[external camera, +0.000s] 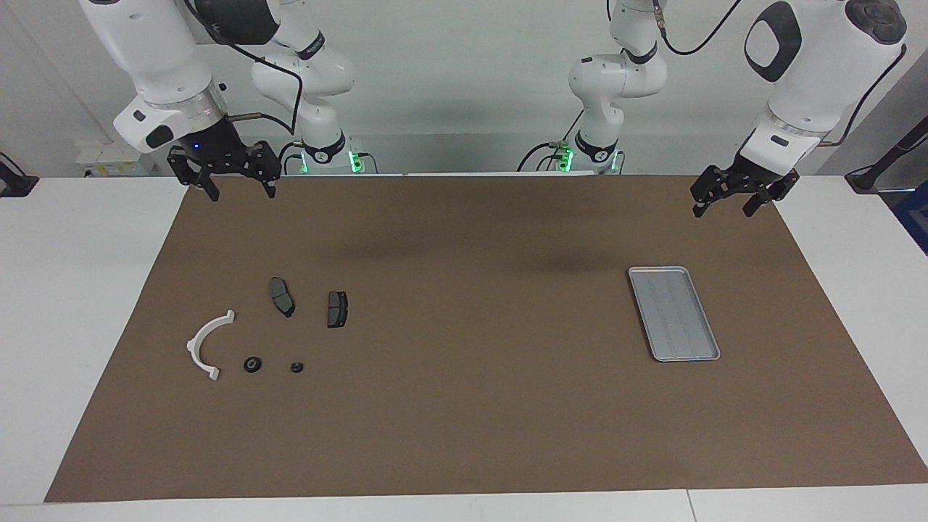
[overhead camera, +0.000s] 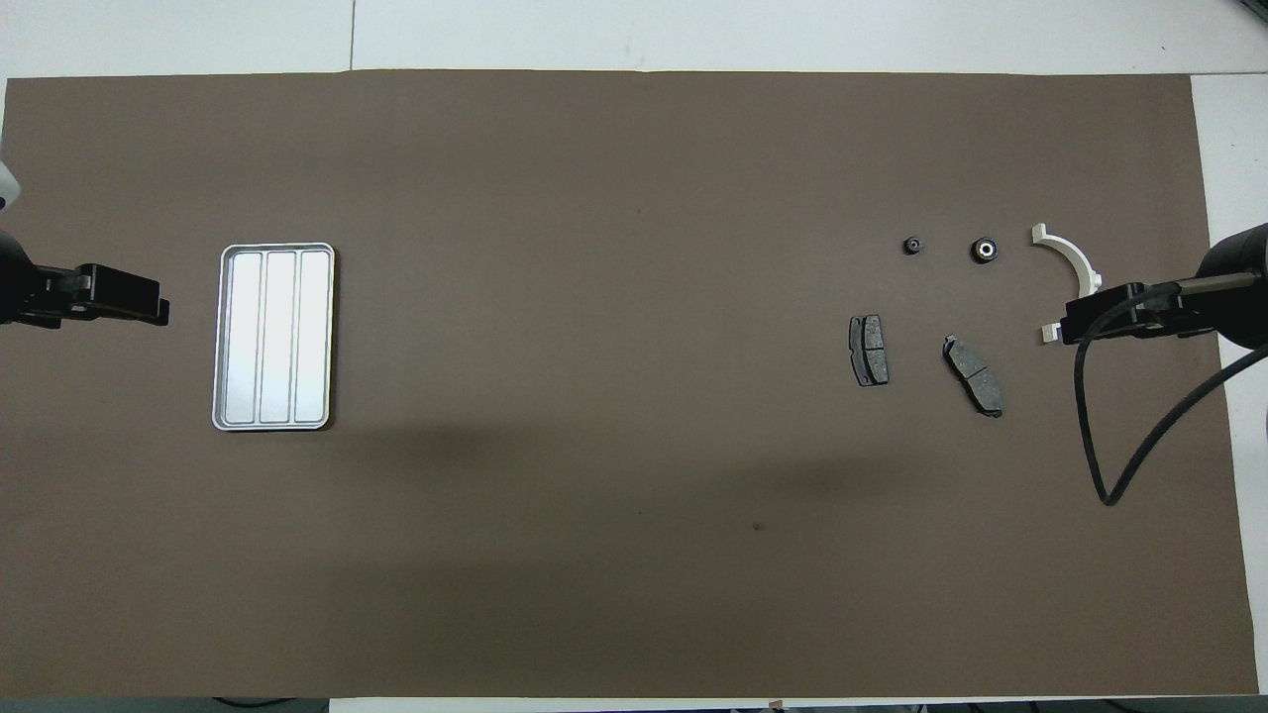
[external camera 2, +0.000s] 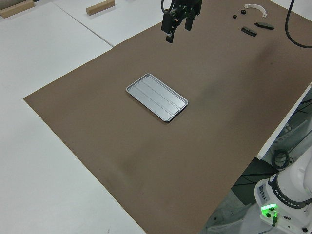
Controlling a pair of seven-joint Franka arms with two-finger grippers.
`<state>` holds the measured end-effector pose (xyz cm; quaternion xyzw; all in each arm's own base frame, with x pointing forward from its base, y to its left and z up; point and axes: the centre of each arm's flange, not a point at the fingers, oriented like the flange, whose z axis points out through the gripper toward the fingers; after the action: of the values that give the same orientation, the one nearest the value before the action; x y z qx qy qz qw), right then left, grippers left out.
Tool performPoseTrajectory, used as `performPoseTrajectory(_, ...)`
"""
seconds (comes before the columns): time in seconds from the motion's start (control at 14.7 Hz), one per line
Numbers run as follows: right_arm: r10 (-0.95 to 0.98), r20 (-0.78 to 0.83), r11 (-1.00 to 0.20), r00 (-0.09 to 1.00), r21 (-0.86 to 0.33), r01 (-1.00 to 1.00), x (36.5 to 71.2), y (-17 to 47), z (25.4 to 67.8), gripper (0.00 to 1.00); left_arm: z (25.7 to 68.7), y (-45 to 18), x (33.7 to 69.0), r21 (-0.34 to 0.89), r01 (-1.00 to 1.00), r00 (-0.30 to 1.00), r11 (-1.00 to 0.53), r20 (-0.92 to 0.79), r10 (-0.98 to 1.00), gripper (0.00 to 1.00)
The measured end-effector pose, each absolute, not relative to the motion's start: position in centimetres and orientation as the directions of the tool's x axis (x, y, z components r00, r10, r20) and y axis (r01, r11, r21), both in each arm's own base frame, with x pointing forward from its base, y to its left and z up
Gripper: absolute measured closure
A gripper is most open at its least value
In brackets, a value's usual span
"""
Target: Pick bearing gear from pile to tray
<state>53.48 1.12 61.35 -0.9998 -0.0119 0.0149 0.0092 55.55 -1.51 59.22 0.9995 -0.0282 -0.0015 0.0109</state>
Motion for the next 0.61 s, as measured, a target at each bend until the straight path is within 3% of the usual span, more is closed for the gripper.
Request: performPoseTrajectory(0.61, 0.008, -0.004, -1.000, 1.000, -0.019, 0.008, 53.76, 0.25, 61.63, 0.00, 59.22, -1.51, 55.55, 0.022, -0.056, 0.998, -0.998, -0.002, -0.056, 0.00)
